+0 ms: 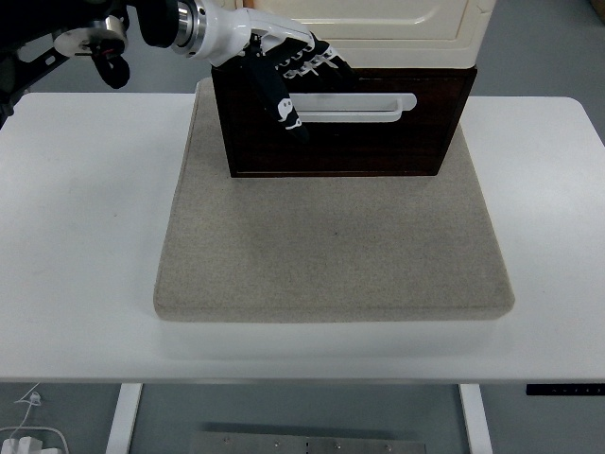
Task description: Open the drawer under the combination cabinet
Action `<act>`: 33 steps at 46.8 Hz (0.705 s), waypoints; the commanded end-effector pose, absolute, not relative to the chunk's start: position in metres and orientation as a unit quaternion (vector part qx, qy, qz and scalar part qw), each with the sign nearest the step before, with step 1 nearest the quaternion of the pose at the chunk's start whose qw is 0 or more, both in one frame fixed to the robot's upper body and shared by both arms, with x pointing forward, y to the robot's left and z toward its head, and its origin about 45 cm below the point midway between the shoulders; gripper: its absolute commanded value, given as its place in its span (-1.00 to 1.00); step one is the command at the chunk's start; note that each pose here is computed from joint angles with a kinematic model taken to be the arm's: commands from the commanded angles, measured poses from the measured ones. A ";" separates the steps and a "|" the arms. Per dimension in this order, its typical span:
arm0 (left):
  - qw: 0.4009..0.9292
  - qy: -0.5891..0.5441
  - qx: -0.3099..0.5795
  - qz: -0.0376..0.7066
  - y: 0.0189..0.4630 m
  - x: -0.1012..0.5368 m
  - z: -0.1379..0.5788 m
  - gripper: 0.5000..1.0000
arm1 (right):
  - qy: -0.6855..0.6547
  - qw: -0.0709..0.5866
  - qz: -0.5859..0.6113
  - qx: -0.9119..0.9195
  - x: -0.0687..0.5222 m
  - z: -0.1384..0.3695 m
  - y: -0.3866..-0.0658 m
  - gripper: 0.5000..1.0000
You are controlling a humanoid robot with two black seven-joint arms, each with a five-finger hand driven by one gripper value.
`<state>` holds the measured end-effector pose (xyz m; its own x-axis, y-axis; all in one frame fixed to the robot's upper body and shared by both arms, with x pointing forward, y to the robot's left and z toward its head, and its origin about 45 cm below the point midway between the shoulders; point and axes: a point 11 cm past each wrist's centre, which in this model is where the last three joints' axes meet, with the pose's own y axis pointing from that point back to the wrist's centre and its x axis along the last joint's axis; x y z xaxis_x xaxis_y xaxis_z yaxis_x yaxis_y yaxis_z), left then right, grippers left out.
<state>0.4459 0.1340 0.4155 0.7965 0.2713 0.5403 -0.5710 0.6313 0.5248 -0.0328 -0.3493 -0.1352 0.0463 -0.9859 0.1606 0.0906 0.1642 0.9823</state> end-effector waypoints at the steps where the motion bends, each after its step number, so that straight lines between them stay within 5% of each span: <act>1: 0.880 -0.211 0.356 0.234 0.126 0.446 0.413 1.00 | -0.505 0.572 -0.471 0.443 -0.033 -0.135 -0.349 0.71; 33: 0.872 -0.212 0.379 0.224 0.103 0.455 0.393 1.00 | -0.505 0.572 -0.471 0.443 -0.032 -0.135 -0.349 0.71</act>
<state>0.4548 0.1059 0.3959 0.8062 0.2323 0.5441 -0.5561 0.6113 0.5631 -0.0323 -0.3493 -0.1352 0.0464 -0.9859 0.1606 0.0899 0.1642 0.9823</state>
